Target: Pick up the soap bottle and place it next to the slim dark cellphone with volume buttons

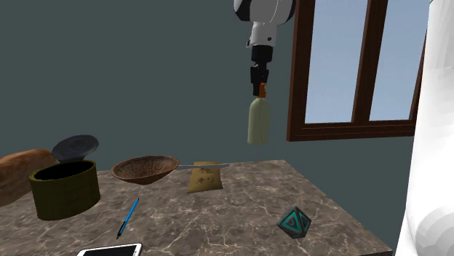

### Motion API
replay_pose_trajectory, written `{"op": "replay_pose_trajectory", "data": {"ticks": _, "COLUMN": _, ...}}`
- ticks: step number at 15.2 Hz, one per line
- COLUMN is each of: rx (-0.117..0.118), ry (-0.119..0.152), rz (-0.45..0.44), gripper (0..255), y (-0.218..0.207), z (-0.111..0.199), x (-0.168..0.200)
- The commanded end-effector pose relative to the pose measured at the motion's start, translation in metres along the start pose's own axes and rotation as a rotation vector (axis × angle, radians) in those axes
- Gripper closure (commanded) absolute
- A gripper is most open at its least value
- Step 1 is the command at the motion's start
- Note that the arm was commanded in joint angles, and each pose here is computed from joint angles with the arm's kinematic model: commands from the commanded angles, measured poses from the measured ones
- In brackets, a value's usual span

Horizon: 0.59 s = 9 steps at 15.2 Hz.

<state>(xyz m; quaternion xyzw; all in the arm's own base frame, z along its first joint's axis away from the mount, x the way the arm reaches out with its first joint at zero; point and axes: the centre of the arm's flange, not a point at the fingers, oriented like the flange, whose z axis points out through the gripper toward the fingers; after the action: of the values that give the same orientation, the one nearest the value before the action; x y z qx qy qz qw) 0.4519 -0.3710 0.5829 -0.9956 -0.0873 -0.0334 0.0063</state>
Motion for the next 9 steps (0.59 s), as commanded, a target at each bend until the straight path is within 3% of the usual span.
{"op": "replay_pose_trajectory", "data": {"ticks": 1, "rx": 0.0, "ry": 0.0, "rz": 0.0, "gripper": 255, "y": -0.001, "z": -0.01, "x": 0.001}}
{"op": "replay_pose_trajectory", "data": {"ticks": 9, "rx": 0.0, "ry": 0.0, "rz": 0.0, "gripper": 255, "y": -0.001, "z": -0.053, "x": 0.004}}
